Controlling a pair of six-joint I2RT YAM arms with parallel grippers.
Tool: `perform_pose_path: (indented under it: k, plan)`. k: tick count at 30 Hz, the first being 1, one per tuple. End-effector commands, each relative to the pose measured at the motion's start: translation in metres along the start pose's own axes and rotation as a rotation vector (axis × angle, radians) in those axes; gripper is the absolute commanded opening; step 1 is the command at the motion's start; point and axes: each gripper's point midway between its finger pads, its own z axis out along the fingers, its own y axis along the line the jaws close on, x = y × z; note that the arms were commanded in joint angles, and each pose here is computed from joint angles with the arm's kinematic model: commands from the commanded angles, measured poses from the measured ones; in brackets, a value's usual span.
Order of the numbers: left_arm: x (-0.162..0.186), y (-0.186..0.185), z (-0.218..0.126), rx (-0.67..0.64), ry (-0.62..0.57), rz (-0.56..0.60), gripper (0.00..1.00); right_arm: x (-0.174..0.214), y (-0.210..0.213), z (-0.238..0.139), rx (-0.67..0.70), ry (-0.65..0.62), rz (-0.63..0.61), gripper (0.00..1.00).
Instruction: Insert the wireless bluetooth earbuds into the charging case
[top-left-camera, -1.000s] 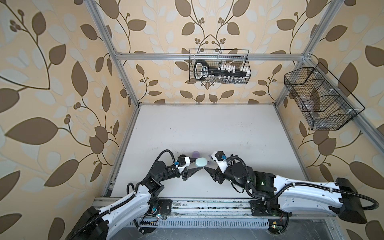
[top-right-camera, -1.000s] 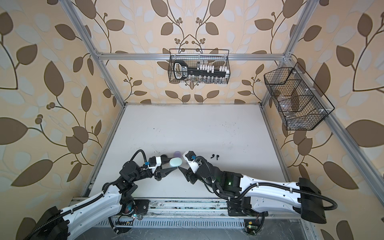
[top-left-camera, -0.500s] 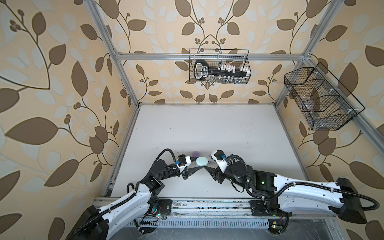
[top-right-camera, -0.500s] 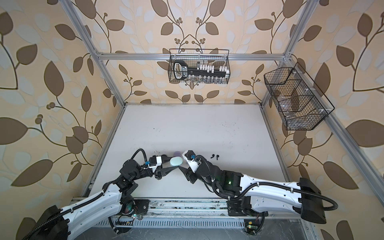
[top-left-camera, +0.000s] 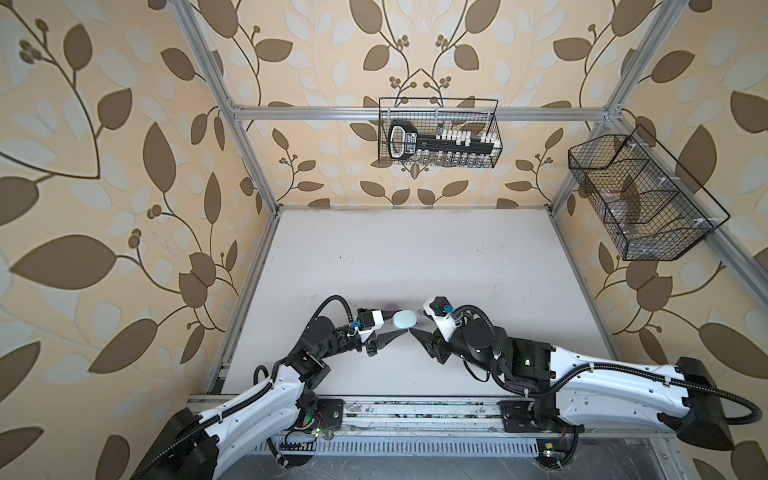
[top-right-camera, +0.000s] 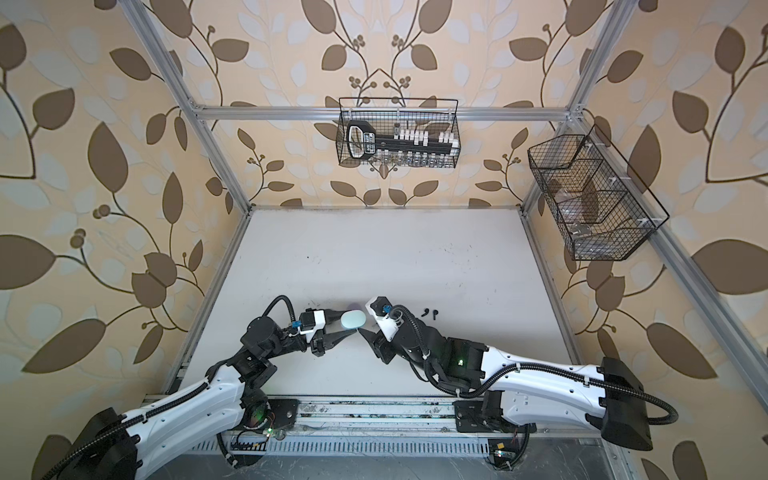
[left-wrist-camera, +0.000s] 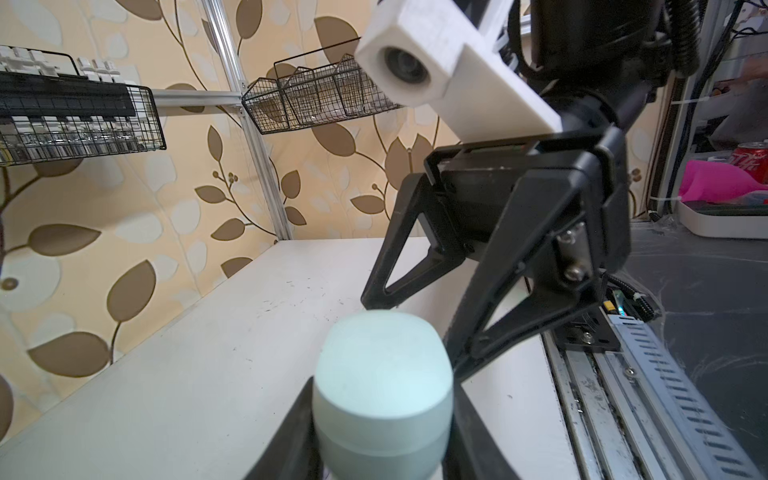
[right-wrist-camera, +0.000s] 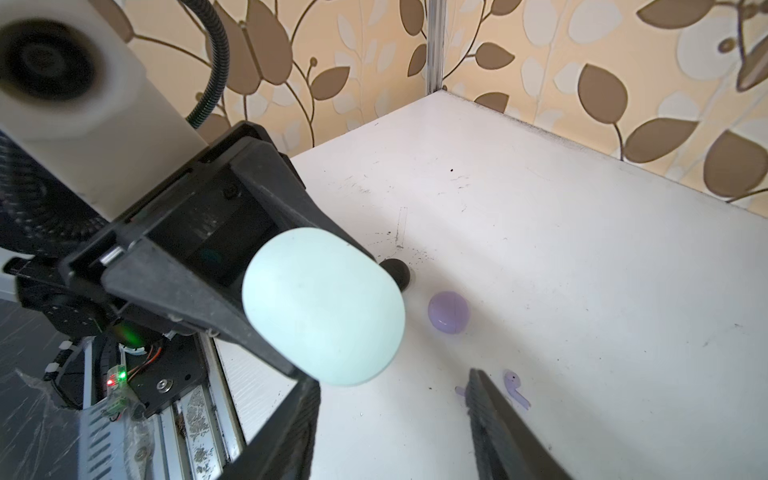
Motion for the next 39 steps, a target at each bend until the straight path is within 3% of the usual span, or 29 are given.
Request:
perform_pose_path:
  k: [1, 29, 39]
  plan:
    - [-0.011, -0.019, 0.005, 0.111, -0.024, 0.032, 0.00, -0.044, -0.013, -0.008, 0.055, -0.124, 0.066, 0.57]
    - [-0.009, -0.020, 0.007, 0.127, -0.016, 0.018, 0.00, -0.055, -0.025, -0.008, 0.083, -0.150, 0.128, 0.56]
    - [-0.027, -0.012, 0.010, 0.101, -0.107, -0.110, 0.00, -0.060, -0.028, -0.014, 0.098, -0.130, 0.191, 0.60]
